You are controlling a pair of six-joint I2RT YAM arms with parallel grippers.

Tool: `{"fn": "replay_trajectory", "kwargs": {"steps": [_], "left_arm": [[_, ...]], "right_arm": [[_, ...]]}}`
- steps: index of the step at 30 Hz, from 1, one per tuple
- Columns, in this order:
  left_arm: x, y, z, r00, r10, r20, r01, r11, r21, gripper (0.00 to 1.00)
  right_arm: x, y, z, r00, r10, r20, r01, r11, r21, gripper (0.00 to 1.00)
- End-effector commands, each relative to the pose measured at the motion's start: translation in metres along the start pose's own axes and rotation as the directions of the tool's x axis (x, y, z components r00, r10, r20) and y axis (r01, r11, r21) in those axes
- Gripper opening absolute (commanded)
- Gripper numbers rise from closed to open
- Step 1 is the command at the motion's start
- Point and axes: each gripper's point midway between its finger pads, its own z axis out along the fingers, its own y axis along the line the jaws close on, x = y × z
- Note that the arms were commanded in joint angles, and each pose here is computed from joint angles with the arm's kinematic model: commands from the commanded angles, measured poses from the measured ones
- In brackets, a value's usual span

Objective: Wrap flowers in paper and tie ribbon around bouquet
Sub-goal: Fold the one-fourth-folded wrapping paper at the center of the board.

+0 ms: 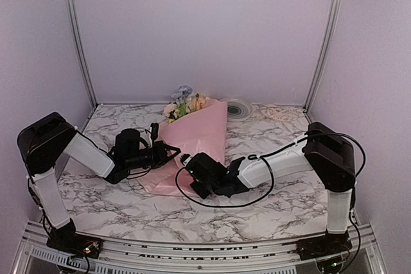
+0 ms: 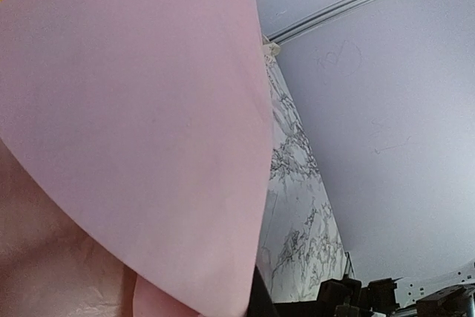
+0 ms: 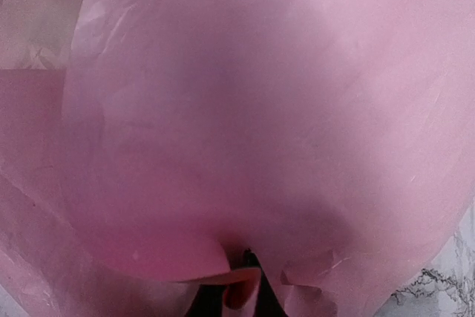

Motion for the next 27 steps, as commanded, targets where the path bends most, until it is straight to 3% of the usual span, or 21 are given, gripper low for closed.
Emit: {"fn": "replay_trajectory", "kwargs": {"steps": [1,6,12,19,24,27], "left_arm": [[-0.026,0.020,-0.007,0.994,0.107,0.012,-0.105,0.990,-0.097,0.00],[-0.014,0.059,-0.014,0.990,0.128,-0.061,-0.138,0.967,-0.216,0.00],[0.006,0.087,-0.018,0.990,0.097,-0.105,-0.122,0.956,-0.268,0.00],[0.001,0.095,-0.026,0.987,0.127,-0.099,-0.150,0.945,-0.290,0.00],[0.003,0.097,-0.022,0.984,0.134,-0.115,-0.161,0.947,-0.279,0.00],[0.002,0.099,-0.021,0.985,0.131,-0.114,-0.159,0.945,-0.286,0.00]], "right_arm": [[-0.011,-0.006,-0.021,0.999,-0.041,0.009,0.041,0.999,-0.005,0.14],[0.002,0.000,-0.056,0.990,-0.136,0.038,0.140,0.980,-0.143,0.28],[0.023,0.019,-0.103,0.971,-0.220,0.095,0.240,0.900,-0.363,0.37],[-0.017,0.018,-0.115,0.974,-0.148,0.171,0.209,0.874,-0.438,0.35],[-0.064,-0.006,-0.076,0.987,-0.003,0.159,0.065,0.918,-0.391,0.25],[-0.066,-0.003,-0.043,0.993,0.036,0.112,0.011,0.918,-0.396,0.18]]}}
